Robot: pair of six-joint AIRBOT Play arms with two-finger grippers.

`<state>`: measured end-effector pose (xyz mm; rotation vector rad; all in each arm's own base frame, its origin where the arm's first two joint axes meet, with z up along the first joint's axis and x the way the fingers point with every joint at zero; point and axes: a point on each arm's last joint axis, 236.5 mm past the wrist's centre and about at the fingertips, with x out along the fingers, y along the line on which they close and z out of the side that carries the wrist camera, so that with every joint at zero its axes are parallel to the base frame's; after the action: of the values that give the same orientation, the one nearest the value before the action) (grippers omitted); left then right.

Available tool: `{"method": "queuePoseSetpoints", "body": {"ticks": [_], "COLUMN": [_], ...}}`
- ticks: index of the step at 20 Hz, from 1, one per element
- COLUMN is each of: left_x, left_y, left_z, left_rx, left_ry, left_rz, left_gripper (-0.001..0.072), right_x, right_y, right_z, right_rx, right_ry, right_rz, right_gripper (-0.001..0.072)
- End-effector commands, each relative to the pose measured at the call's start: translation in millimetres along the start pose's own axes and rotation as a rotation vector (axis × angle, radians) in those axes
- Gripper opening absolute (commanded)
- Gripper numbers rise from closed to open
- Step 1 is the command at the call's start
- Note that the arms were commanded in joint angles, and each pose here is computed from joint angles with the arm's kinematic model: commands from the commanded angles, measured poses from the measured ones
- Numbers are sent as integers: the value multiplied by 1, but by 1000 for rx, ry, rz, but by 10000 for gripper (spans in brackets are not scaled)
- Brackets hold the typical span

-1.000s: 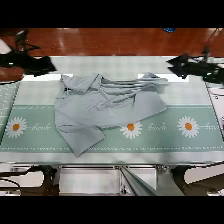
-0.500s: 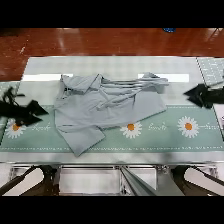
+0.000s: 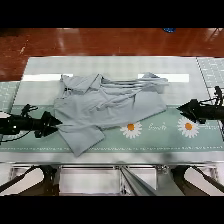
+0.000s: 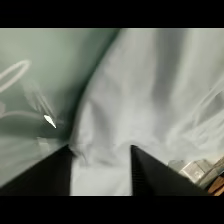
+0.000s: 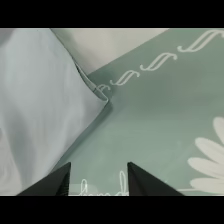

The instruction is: Fold the shirts.

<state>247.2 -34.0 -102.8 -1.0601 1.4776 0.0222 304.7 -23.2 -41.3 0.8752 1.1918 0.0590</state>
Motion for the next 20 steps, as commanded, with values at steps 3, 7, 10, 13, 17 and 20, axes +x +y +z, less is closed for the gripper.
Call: {"method": "queuePoseSetpoints", "body": {"ticks": [3,7,10,13,17,20], "left_x": [21,16,16,16,16,16], "left_y": [-18,-26,-26,-26,-26,-26], "left_z": [7,3,2,2,2,3], "left_rx": [79,113,113,113,114,114], "left_ry": [-22,8,13,11,11,9], "left_rz": [-17,-31,-31,-31,-31,-31], "left_gripper": [14,14,14,14,14,14], "right_x": [4,32,51,75,109,131], "right_y": [-6,-19,-18,-6,21,46], "right_z": [-2,-10,1,2,14,12], "right_rx": [15,133,198,147,81,31], "right_ry": [7,99,85,139,185,240], "right_rz": [-12,21,69,66,51,55], "right_gripper": [412,412,411,411,411,273]}}
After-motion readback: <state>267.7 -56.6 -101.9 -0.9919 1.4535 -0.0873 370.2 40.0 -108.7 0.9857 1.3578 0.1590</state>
